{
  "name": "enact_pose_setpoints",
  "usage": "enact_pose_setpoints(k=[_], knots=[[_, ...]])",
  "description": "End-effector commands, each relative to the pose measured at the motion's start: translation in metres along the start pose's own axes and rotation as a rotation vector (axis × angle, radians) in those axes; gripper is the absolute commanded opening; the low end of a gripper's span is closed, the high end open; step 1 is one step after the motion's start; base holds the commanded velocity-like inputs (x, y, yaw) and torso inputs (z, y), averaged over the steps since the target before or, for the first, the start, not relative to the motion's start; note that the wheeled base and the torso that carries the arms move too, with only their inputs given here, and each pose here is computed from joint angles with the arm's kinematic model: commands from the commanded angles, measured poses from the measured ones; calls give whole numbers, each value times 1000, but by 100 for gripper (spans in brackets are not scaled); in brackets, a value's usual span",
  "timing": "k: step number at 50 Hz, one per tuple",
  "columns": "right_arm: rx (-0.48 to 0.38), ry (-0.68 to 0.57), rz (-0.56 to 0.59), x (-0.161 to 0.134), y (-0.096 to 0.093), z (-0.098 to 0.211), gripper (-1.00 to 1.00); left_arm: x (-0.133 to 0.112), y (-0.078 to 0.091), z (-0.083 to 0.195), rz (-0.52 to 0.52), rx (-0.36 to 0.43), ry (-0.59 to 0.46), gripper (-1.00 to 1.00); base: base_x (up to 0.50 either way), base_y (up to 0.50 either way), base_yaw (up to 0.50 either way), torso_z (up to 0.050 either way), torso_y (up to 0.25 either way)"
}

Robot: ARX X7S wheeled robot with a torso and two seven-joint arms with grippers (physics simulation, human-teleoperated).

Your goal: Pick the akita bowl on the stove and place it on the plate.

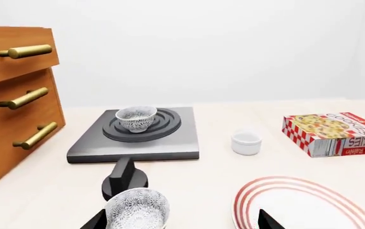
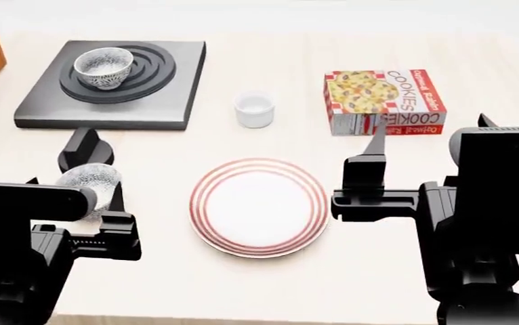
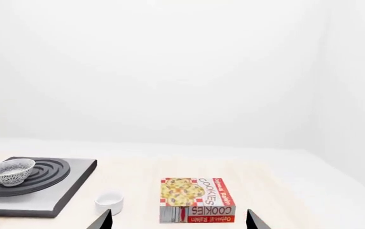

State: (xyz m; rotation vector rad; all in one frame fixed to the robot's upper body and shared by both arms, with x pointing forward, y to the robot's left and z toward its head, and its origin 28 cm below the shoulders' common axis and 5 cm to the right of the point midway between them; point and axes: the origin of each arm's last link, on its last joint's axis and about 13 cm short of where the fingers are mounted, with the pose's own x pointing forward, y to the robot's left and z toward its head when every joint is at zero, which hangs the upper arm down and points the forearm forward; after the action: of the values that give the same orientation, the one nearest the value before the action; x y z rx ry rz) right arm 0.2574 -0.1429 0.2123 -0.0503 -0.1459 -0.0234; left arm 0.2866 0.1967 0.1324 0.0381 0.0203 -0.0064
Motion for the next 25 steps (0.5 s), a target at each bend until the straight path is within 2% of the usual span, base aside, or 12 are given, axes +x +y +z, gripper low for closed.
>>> enact_pose_setpoints(k=[1,25], knots=[[2,3,1,0,0,-1,100,0,0,2,-5,-1,-3,100,254,0,0,0,0],[3,6,1,0,0,-1,100,1,0,5,-7,5,-5,100,262,0,0,0,0]])
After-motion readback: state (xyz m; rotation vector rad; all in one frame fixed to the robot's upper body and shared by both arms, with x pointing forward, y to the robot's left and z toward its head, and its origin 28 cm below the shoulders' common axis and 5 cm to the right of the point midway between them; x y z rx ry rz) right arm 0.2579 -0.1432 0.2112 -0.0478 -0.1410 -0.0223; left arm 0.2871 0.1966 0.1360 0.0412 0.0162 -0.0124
